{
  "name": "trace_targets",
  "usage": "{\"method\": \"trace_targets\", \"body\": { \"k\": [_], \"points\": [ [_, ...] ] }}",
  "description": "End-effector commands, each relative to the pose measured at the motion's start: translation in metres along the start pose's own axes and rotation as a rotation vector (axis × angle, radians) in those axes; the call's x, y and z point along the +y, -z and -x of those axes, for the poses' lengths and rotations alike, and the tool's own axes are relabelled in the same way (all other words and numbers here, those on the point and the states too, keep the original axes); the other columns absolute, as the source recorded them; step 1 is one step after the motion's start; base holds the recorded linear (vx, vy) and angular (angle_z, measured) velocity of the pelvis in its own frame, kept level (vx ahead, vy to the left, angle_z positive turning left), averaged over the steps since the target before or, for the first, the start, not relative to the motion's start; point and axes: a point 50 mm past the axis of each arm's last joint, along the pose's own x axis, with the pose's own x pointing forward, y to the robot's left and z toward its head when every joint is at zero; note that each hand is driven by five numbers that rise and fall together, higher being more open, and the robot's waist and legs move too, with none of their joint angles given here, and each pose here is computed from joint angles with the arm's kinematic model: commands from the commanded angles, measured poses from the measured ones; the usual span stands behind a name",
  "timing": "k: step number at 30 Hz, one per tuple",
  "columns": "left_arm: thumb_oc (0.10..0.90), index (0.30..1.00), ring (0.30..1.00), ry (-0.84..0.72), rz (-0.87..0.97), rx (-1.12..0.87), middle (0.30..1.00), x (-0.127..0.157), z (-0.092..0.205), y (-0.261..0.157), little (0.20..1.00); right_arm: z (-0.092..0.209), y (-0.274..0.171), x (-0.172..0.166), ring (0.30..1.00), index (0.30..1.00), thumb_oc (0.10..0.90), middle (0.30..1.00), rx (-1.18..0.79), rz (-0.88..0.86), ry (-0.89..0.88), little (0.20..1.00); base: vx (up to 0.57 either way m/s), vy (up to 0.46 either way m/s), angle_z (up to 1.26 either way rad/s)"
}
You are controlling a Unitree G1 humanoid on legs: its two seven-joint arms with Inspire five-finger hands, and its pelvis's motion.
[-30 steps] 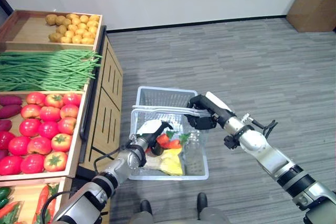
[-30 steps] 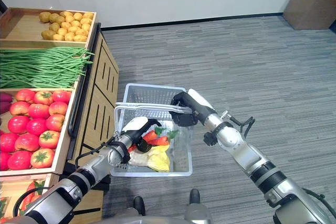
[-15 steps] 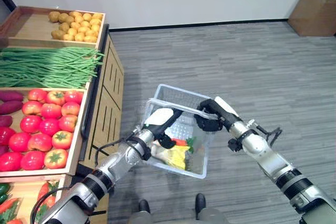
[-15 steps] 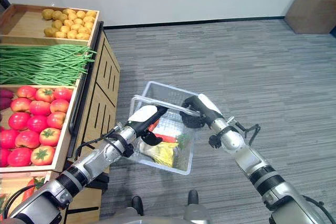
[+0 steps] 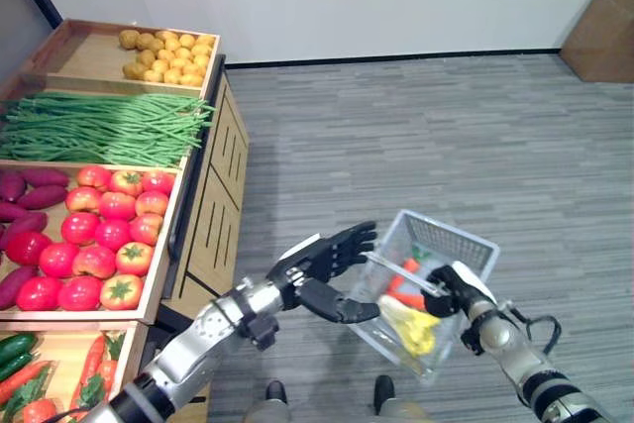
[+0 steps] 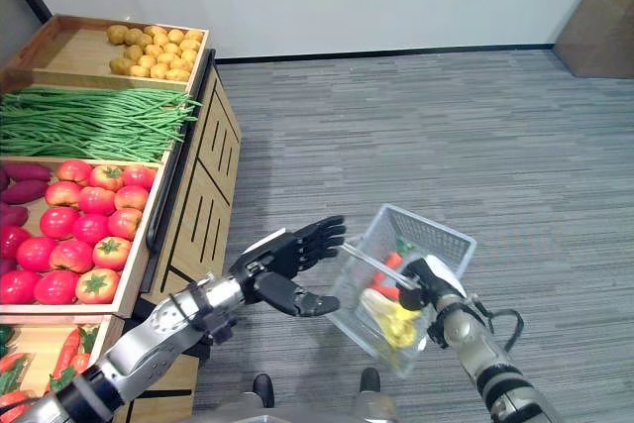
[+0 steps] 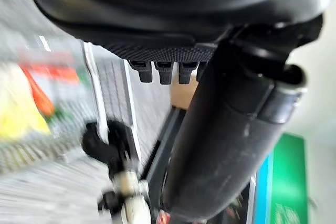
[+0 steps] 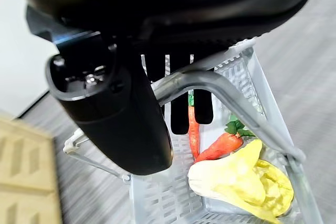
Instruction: Get the vegetables into the basket
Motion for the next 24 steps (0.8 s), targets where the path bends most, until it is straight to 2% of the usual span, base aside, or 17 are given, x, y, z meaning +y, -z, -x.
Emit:
{"method": "trace_targets", "body": {
  "k": [1,3,4,5,6,9,12,16,24],
  "points": [
    [0.900,1.000,1.000,-0.193,0.023,0.046,1.000,0.026,0.007,0.023,1.000,-0.010,-0.040,-0.041,0.300,0.300,0.400,0.300,-0.176,-0.099,0.213,0.300,-0.03,-0.006,0.04],
    [0.900,1.000,1.000,-0.462,0.120,0.229,1.000,0.045,0.036,0.080,1.000,-0.004,-0.008,-0.028,0.300,0.300,0.400,0.300,-0.042,-0.220,0.214,0.300,-0.03,-0.003,0.13],
    [0.900,1.000,1.000,-0.462,0.120,0.228,1.000,0.045,0.035,0.080,1.000,-0.004,-0.008,-0.029,0.300,0.300,0.400,0.300,-0.043,-0.220,0.214,0.300,-0.06,0.005,0.09],
    [0.900,1.000,1.000,-0.591,0.077,0.371,1.000,0.052,0.054,0.108,1.000,0.000,0.010,-0.015,0.300,0.300,0.400,0.300,0.043,-0.322,0.211,0.300,0.00,0.000,0.00],
    [0.900,1.000,1.000,-0.591,0.076,0.370,1.000,0.052,0.054,0.109,1.000,0.000,0.010,-0.016,0.300,0.300,0.400,0.300,0.042,-0.322,0.212,0.300,-0.05,0.009,0.09],
    [0.900,1.000,1.000,-0.746,0.012,0.600,1.000,0.056,0.085,0.144,1.000,0.013,0.041,0.007,0.300,0.300,0.400,0.300,0.181,-0.430,0.181,0.300,-0.02,0.006,0.11],
    [0.900,1.000,1.000,-0.806,-0.010,0.761,1.000,0.051,0.104,0.165,1.000,0.024,0.060,0.026,0.300,0.300,0.400,0.300,0.274,-0.525,0.168,0.300,-0.01,0.003,0.05],
    [0.900,1.000,1.000,-0.822,-0.029,0.881,1.000,0.041,0.115,0.179,1.000,0.041,0.081,0.054,0.300,0.300,0.400,0.300,0.399,-0.636,0.127,0.300,-0.01,0.001,-0.06],
    [0.900,1.000,1.000,-0.810,-0.021,0.946,1.000,0.023,0.115,0.192,1.000,0.066,0.096,0.095,0.300,0.300,0.400,0.300,0.534,-0.684,0.026,0.300,0.00,-0.002,-0.02]
  ]
}}
